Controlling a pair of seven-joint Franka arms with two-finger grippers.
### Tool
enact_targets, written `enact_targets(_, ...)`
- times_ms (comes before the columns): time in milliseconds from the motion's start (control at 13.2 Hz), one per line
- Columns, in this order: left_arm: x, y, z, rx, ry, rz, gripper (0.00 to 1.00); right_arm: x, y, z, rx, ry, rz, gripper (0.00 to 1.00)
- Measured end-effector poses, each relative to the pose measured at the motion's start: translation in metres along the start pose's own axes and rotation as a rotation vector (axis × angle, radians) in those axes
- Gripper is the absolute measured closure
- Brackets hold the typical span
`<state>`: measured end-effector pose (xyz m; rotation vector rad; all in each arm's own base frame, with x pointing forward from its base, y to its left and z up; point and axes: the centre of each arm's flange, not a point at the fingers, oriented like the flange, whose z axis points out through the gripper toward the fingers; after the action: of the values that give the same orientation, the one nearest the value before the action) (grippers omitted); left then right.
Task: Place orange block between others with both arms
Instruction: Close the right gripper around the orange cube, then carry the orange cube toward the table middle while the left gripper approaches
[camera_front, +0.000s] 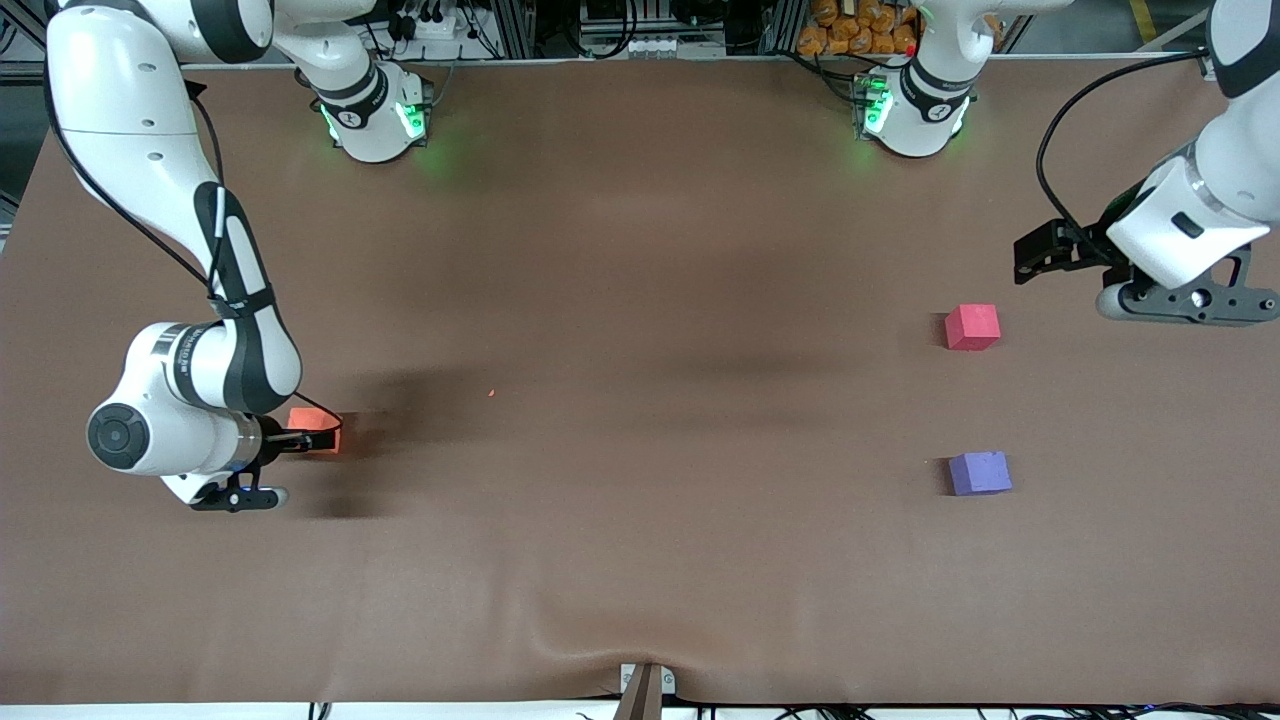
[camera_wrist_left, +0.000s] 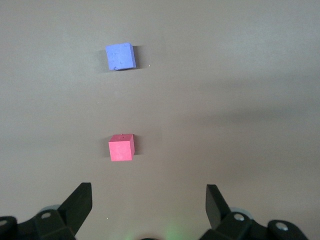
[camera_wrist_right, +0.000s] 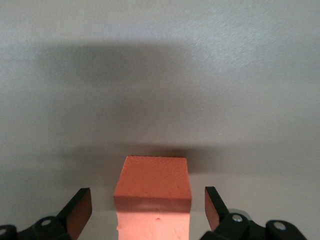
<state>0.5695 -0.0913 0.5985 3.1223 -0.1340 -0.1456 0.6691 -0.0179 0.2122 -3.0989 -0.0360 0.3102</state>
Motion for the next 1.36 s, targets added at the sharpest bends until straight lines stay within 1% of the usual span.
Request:
enact_targets(151, 0.001, 0.0, 0.001, 0.0, 0.001, 0.001, 0.0, -0.003, -0.001, 0.011, 0.0, -0.021, -0.001, 0.02)
enact_targets(227, 0.001, 0.002, 0.001, 0.0, 0.0, 0.003, 0.0, -0.005, -0.002, 0.014, 0.0, -0.028, -0.001, 0.04)
enact_targets(303, 0.001, 0.003, 0.002, 0.0, -0.003, 0.006, 0.0, -0.006, -0.001, 0.016, 0.0, -0.031, -0.004, 0.1)
enact_targets(378, 0.002, 0.005, 0.005, 0.0, -0.007, 0.009, 0.0, -0.006, -0.001, 0.017, 0.001, -0.034, -0.016, 0.11)
enact_targets(454, 0.004, 0.006, 0.007, 0.0, -0.011, 0.01, 0.0, -0.006, -0.001, 0.017, 0.001, -0.034, -0.032, 0.18)
enact_targets(606, 0.005, 0.007, 0.009, 0.0, -0.015, 0.007, 0.0, -0.006, -0.001, 0.016, 0.001, -0.032, -0.048, 0.42)
enact_targets(833, 0.005, 0.007, 0.009, 0.0, -0.013, -0.036, 0.0, -0.003, -0.002, 0.01, -0.001, -0.012, -0.075, 0.48)
enact_targets(984, 0.008, 0.006, 0.011, -0.002, -0.004, -0.057, 0.0, 0.001, -0.016, -0.003, 0.001, 0.016, -0.099, 0.48)
enact_targets(1135, 0.015, 0.004, 0.018, -0.004, -0.003, -0.066, 0.0, 0.004, -0.062, -0.024, 0.022, 0.055, -0.15, 0.48)
enact_targets(1287, 0.02, 0.0, 0.025, -0.005, -0.011, -0.073, 0.0, -0.003, -0.132, -0.039, 0.085, 0.081, -0.204, 0.48)
enact_targets(1363, 0.023, 0.0, 0.029, -0.006, -0.012, -0.077, 0.0, -0.008, -0.167, -0.039, 0.122, 0.083, -0.226, 0.48)
